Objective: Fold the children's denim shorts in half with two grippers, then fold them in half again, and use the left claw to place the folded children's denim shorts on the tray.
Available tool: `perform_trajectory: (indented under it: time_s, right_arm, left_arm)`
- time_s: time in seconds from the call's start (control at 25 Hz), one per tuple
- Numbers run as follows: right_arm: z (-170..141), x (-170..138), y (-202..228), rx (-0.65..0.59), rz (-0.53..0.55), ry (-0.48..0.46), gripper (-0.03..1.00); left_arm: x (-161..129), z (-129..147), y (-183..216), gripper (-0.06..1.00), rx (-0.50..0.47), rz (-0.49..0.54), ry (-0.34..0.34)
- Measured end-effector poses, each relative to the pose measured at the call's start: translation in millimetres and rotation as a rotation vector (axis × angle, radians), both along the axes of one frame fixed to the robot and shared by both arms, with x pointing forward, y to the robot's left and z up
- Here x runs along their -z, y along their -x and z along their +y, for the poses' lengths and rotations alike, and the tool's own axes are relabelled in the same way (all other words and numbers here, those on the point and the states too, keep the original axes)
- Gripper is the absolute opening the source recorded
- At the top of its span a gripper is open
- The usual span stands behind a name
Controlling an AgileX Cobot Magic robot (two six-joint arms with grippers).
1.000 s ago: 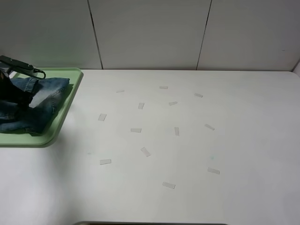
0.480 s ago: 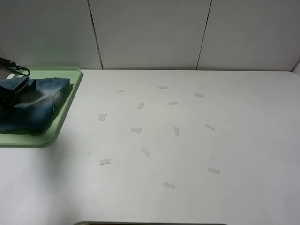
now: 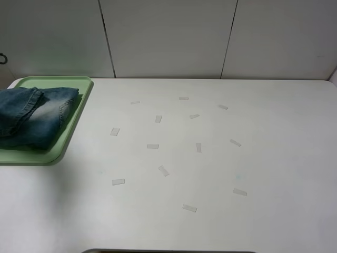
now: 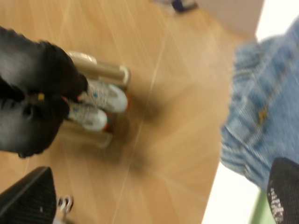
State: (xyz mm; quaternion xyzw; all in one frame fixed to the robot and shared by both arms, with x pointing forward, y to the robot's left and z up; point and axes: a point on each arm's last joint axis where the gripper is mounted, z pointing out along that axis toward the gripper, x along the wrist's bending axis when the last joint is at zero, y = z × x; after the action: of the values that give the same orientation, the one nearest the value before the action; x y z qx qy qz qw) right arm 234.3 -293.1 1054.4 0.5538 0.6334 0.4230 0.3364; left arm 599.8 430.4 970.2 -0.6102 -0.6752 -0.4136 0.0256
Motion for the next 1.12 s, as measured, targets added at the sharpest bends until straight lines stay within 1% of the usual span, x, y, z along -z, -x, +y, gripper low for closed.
perform_trajectory:
  time_s: [0.08, 0.16, 0.32, 0.44, 0.56, 0.64, 0.76, 0.92, 1.12]
  right_arm:
    - [0.0, 0.0, 0.0, 0.000, 0.000, 0.000, 0.69]
    - [0.1, 0.0, 0.0, 0.000, 0.000, -0.001, 0.69]
    - [0.1, 0.0, 0.0, 0.000, 0.000, -0.001, 0.69]
    - [0.1, 0.0, 0.0, 0.000, 0.000, -0.001, 0.69]
    - [0.1, 0.0, 0.0, 0.000, 0.000, -0.001, 0.69]
    - [0.1, 0.0, 0.0, 0.000, 0.000, -0.001, 0.69]
    - [0.1, 0.0, 0.0, 0.000, 0.000, -0.001, 0.69]
    - [0.1, 0.0, 0.0, 0.000, 0.000, -0.001, 0.69]
    - [0.1, 0.0, 0.0, 0.000, 0.000, -0.001, 0.69]
  left_arm:
    - [-8.7, -1.9, 0.3, 0.89, 0.007, -0.041, 0.015]
    - [-11.9, -4.3, 0.0, 0.89, 0.011, -0.069, 0.045]
    - [-3.5, -11.0, 1.4, 0.88, 0.047, -0.077, 0.113]
    - [3.5, -18.7, 0.8, 0.88, 0.105, -0.104, 0.177]
    - [9.7, -28.8, -0.8, 0.88, 0.185, -0.147, 0.252]
    - [12.7, -32.3, -2.9, 0.88, 0.217, -0.164, 0.279]
    - [24.1, -33.7, -4.7, 0.88, 0.221, -0.148, 0.305]
    - [41.3, -34.7, -2.8, 0.88, 0.197, -0.114, 0.343]
    - [57.4, -35.9, -2.1, 0.88, 0.192, -0.080, 0.368]
